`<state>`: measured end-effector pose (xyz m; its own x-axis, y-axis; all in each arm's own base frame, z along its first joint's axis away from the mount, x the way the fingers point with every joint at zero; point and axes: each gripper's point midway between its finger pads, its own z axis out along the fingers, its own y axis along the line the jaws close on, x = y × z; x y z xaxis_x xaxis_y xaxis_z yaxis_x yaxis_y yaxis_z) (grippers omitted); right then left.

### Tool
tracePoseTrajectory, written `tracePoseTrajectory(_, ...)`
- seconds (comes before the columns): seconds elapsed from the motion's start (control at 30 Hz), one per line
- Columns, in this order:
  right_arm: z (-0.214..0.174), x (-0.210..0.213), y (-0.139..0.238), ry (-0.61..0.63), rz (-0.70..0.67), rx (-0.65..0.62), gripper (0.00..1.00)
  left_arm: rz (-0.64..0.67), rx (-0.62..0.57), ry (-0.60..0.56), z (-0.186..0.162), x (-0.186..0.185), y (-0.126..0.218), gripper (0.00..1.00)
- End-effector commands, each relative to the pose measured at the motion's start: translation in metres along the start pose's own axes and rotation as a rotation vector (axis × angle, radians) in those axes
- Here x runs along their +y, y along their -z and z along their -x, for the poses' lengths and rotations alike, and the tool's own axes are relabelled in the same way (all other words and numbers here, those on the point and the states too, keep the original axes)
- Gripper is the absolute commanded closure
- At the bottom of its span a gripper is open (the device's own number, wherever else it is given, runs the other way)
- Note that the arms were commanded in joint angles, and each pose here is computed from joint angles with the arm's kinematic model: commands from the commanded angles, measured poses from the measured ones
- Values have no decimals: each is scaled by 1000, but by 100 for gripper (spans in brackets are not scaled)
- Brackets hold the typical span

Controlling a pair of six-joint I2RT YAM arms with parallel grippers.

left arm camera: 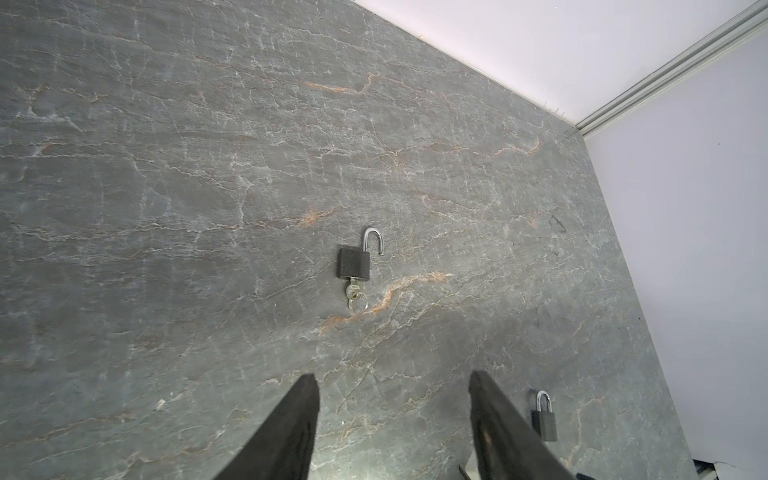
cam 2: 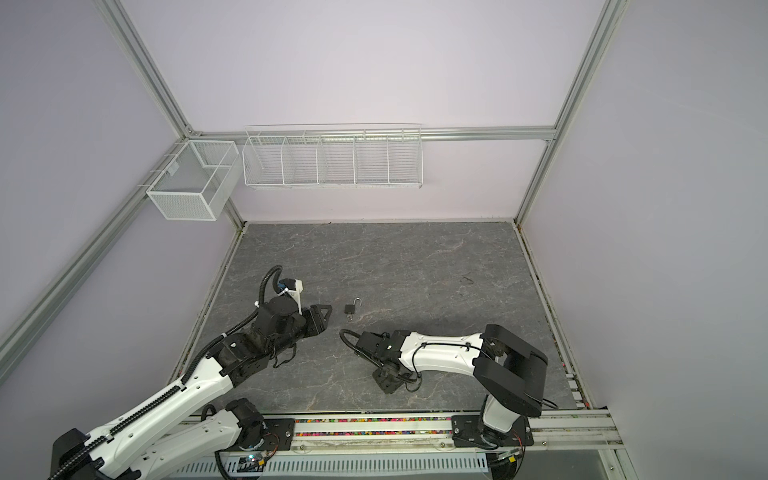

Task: Unlock with the key
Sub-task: 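Position the open right gripper above the loose silver key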

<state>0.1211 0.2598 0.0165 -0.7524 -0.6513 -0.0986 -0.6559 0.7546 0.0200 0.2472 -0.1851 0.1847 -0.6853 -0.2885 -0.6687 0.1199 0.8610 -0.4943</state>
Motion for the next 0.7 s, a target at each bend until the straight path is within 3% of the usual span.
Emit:
tracePoseTrajectory(0.0,2,-5,-4,7,-10,12,66,17,-10,3,-1,4,-1,42)
tracePoseTrajectory(0.67,9,-9,-8,16,-8,1,80,20,4,6,-3,4,-5,41)
